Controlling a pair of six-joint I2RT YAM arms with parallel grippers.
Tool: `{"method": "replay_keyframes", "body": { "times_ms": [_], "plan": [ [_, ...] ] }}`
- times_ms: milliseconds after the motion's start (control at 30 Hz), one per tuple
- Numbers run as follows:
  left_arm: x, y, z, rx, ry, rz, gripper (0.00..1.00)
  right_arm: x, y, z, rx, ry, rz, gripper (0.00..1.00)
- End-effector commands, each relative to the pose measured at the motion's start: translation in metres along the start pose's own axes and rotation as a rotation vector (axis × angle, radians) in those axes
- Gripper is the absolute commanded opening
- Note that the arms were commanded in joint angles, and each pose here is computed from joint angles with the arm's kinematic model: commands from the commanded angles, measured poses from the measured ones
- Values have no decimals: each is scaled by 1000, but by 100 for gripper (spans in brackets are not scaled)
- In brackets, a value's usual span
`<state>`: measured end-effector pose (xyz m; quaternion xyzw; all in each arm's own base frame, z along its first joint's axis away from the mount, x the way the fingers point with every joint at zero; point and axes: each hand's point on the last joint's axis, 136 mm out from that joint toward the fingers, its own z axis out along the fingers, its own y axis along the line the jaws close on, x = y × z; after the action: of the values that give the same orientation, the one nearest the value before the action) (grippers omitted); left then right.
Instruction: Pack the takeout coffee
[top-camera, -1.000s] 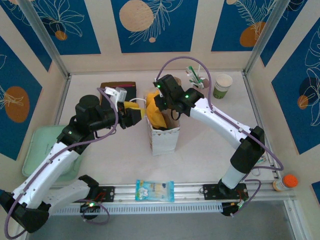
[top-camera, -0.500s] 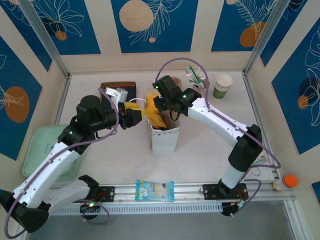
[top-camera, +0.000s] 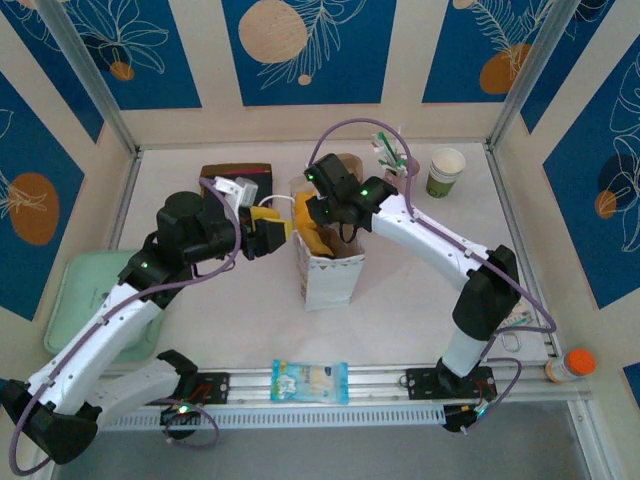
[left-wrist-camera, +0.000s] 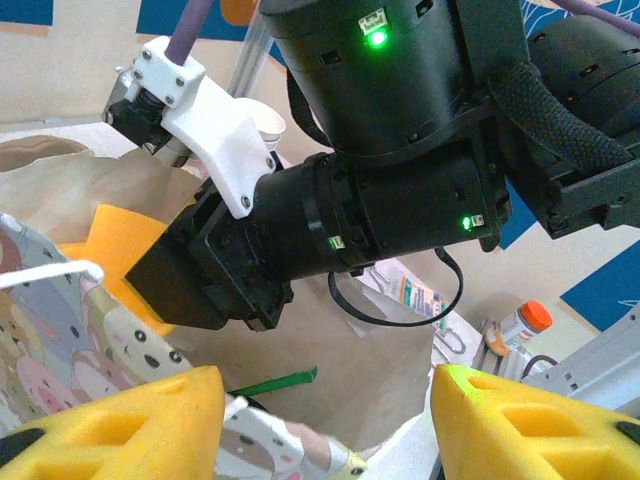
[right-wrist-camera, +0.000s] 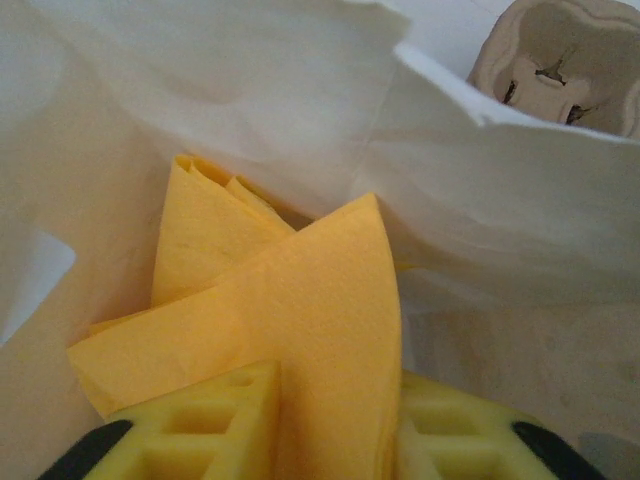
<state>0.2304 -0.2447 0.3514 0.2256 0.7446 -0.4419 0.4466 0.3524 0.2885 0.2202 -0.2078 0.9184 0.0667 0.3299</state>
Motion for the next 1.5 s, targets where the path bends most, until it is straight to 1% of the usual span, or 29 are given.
{"method": "replay_keyframes", "body": {
  "times_ms": [0, 67, 167, 300, 500, 833, 1267, 1467],
  "plan": [
    [5, 1, 1, -10, 10, 0, 57, 7, 5, 3, -3, 37, 2, 34],
    [5, 2, 1, -13, 12, 0, 58, 6, 5, 2, -5, 36, 3, 37],
    [4, 2, 1, -13, 9, 4, 58, 3, 8, -3, -15, 29, 3, 45],
    [4, 2, 1, -16, 7, 5, 59, -3, 12, -12, -25, 9, -8, 53],
    [3, 2, 0, -19, 6, 7, 59, -9, 18, -23, -37, -11, -17, 55],
    [0, 0, -3, -24, 1, 18, 60, -20, 23, -43, -50, -53, -32, 64],
    [-3, -1, -3, -24, -3, 24, 63, -32, 24, -63, -47, -97, -47, 65],
    [-5, -2, -4, -27, -5, 31, 63, -39, 16, -75, -22, -130, -49, 66]
  ]
}}
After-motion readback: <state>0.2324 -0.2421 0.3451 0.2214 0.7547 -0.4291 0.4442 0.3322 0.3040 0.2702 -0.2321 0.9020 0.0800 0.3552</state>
